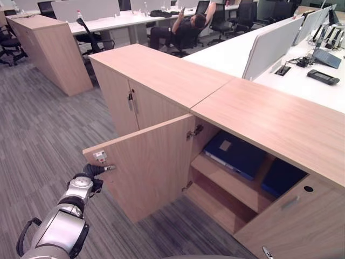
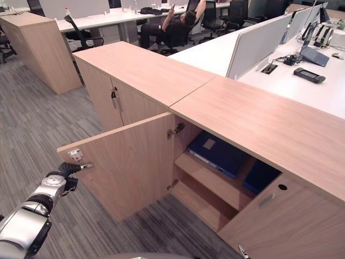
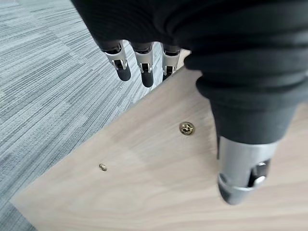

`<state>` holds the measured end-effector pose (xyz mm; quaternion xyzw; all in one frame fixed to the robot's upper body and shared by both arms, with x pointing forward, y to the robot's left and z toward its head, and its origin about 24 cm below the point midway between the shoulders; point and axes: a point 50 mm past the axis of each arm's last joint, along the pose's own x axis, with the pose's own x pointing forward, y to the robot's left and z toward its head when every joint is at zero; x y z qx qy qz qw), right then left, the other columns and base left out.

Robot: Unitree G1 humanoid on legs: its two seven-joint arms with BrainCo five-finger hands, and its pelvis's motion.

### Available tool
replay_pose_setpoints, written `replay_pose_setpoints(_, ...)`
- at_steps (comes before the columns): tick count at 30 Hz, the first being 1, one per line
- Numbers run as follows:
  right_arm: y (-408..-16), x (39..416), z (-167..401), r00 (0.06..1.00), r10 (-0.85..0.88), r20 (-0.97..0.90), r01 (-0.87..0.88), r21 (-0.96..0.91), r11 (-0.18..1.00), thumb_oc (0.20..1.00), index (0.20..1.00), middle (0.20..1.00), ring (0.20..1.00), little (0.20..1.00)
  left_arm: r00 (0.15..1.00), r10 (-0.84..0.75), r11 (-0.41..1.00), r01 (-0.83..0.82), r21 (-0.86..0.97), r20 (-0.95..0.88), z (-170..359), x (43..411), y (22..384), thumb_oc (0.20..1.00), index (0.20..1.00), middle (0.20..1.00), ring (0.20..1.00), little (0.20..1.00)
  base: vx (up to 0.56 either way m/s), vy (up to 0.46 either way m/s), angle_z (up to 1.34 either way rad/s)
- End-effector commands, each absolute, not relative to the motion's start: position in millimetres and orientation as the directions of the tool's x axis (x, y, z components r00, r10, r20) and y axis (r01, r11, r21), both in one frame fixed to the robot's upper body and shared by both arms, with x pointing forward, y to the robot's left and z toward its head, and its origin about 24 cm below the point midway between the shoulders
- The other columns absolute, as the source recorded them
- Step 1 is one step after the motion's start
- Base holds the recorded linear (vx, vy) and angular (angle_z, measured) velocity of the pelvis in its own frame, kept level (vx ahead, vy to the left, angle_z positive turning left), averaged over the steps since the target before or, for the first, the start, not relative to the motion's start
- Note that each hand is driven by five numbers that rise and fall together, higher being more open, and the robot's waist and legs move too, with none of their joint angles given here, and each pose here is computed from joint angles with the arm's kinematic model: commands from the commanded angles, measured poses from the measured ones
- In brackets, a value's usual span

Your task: Put the empty folder in the office cabinet

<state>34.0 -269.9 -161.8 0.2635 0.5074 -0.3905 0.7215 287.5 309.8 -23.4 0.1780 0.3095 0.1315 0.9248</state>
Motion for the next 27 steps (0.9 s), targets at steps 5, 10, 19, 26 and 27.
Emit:
replay_pose_setpoints(5, -276, 61, -157, 0.214, -0.323, -0.922, 0.868, 0.028, 0.496, 1.0, 1.0, 1.0, 1.0, 1.0, 0.966, -0.052, 0.981, 0.096, 0.166, -0.253, 43, 373, 181, 1.0, 1.0, 1.0, 1.0, 1.0, 0.0, 0.0, 0.0)
replay_pose_setpoints(10, -273, 54, -159, 0.175, -0.312, -0.934, 0.892, 0.016, 0.452, 1.0, 1.0, 1.0, 1.0, 1.0, 0.936, -0.263, 0.949, 0.295, 0.114, -0.235, 32, 361, 118, 1.0, 1.0, 1.0, 1.0, 1.0, -0.01, 0.006, 0.04)
replay_pose_setpoints(19, -252, 61, -165, 0.142, -0.269, -0.953, 0.924, 0.03, 0.381, 1.0, 1.0, 1.0, 1.0, 1.0, 0.755, -0.584, 0.811, 0.53, -0.248, -0.298, -19, 287, 24, 1.0, 1.0, 1.0, 1.0, 1.0, -0.04, 0.014, 0.02)
replay_pose_setpoints(26, -254, 74, -162, 0.177, -0.281, -0.943, 0.936, 0.073, 0.345, 1.0, 1.0, 1.0, 1.0, 1.0, 0.583, -0.811, 0.575, 0.779, -0.25, -0.052, 40, 280, -4, 1.0, 1.0, 1.0, 1.0, 1.0, -0.04, 0.021, 0.14)
replay_pose_setpoints(27, -255, 73, -162, 0.178, -0.282, -0.943, 0.937, 0.075, 0.341, 1.0, 1.0, 1.0, 1.0, 1.0, 0.565, -0.825, 0.552, 0.794, -0.256, -0.024, 47, 280, -4, 1.0, 1.0, 1.0, 1.0, 1.0, -0.04, 0.037, 0.09)
